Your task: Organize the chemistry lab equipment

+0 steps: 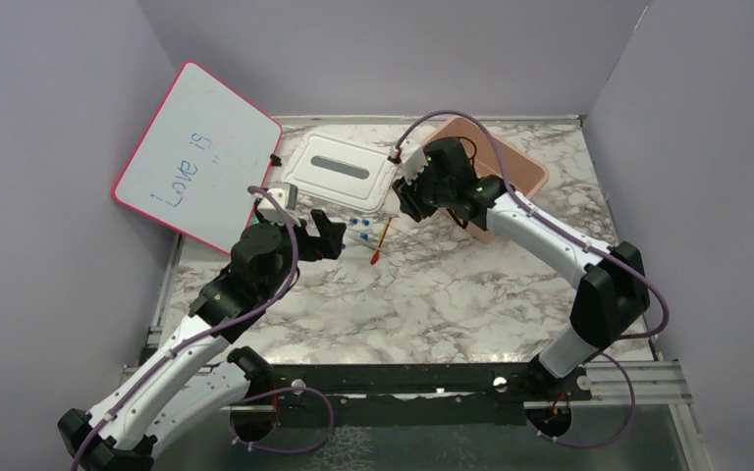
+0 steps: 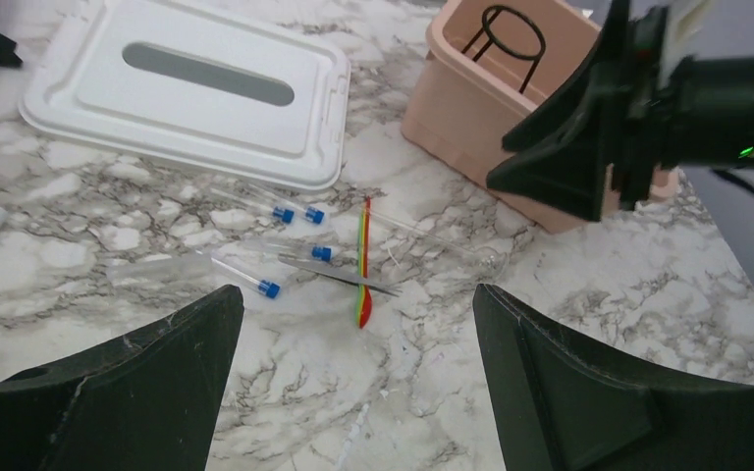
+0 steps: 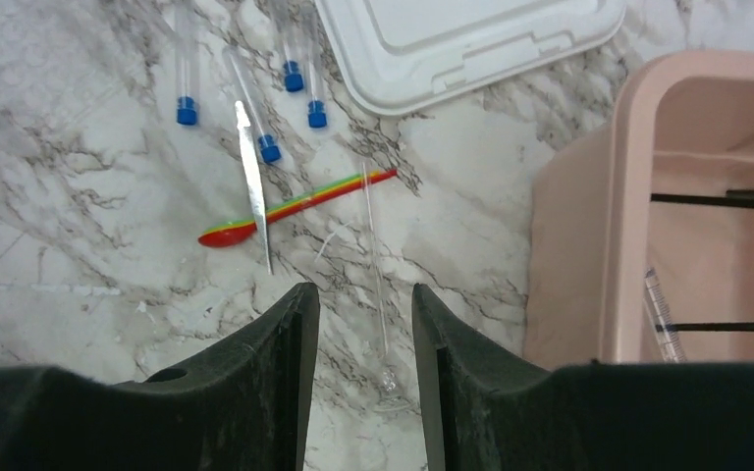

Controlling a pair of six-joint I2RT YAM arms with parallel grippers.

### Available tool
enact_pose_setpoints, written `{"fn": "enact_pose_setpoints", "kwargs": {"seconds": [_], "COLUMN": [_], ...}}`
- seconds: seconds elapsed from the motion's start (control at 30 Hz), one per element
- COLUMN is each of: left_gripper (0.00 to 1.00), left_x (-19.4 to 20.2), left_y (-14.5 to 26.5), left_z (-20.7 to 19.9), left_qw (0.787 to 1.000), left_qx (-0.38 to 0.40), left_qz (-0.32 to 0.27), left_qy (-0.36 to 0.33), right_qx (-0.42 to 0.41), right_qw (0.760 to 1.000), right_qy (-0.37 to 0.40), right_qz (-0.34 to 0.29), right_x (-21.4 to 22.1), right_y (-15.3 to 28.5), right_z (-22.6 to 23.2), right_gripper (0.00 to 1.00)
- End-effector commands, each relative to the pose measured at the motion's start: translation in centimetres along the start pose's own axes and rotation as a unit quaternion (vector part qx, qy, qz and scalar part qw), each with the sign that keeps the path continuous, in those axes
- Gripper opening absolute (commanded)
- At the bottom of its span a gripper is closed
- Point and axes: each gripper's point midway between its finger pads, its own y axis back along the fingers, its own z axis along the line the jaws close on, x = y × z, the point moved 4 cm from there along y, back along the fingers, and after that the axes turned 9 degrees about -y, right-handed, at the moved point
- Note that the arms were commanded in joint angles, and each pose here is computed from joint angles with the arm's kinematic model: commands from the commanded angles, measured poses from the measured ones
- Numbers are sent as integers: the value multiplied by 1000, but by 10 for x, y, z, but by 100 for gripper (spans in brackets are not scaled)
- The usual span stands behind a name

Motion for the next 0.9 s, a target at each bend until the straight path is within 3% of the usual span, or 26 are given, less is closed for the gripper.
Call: {"fn": "enact_pose_setpoints", "kwargs": {"seconds": [0.0,0.3,0.6,0.87], "left_gripper": [90,90,91,91], "left_x": [-29,-23,-16,-15], "left_y": [18,20,15,14], "left_z": [10,11,11,12], "left_qw": [998,999,999,999], "left_qx": [-29,-26,-25,-29], "left_qz": [-50,-45,-36,-36], "left_qy": [-18,-16,-22,-24], "right_qx": [50,80,62,15], "right_qw": [997,982,978,975], "right_qy": [-44,-62,-42,-24], "right_qz": [43,157,193,219], "right_x": [35,95,111,121], "right_y": [-35,-78,-97,-102], "right_z": [-11,-18,-17,-8], "right_gripper": [45,45,41,32]}}
